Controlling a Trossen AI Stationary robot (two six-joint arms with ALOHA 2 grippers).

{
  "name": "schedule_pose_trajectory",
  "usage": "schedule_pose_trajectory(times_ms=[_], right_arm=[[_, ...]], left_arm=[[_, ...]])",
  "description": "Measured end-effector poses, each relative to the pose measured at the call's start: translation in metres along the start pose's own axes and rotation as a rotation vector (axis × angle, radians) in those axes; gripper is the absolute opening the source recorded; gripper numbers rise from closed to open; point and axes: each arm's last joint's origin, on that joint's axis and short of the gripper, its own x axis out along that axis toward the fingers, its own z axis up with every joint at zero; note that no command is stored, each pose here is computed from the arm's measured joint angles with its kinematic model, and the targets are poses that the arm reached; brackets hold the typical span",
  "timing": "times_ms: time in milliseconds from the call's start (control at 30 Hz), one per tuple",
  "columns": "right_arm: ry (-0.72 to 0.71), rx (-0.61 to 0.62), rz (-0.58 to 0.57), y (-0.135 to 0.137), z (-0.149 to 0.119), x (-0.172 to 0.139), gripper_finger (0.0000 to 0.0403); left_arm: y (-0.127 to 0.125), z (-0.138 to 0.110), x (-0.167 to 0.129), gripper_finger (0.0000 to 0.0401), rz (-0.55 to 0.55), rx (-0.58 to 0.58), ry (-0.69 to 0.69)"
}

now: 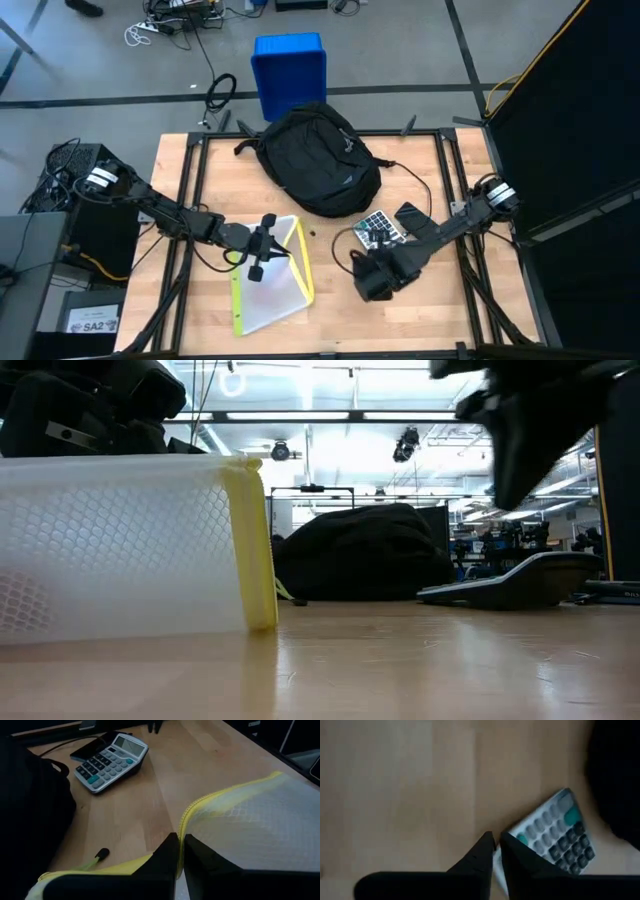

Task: Unpack backpack
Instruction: Put the calculator into the yellow zip bag

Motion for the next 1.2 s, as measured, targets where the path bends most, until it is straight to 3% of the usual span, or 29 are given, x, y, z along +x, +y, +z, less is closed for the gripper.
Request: schedule_pose_trajectory(times_ms=[133, 400, 633, 767, 900, 1033, 1200], right_arm=[[0.011, -0.089, 0.013, 0.015, -0.014, 0.001, 0.0082], [0.063, -0.105, -0.098, 0.015, -0.036, 0.020, 0.0224], [0.102, -0.058, -0.193, 0.003, -0.047, 0.041, 0.0262], [0.128, -0.060, -0.203, -0.001, -0.056, 0.052, 0.0256], [0.148, -0.068, -0.214, -0.002, -0.061, 0.057, 0.0225], [0.144, -0.067, -0.213, -0.002, -0.061, 0.057, 0.0168], [0.142, -0.067, -0.213, -0.002, -0.061, 0.057, 0.0064]], left_arm=[[0.000, 0.000, 0.000, 0.0000, 0.000, -0.014, 0.000], [0.000, 0.000, 0.000, 0.0000, 0.000, -0.023, 0.000], [0.000, 0.000, 0.000, 0.0000, -0.001, -0.026, 0.000], [0.000, 0.000, 0.000, 0.0000, 0.000, -0.026, 0.000], [0.000, 0.000, 0.000, 0.0000, -0.001, -0.027, 0.000], [0.000, 0.000, 0.000, 0.0000, 0.000, -0.027, -0.001], [0.000, 0.000, 0.000, 0.0000, 0.000, -0.027, -0.001]])
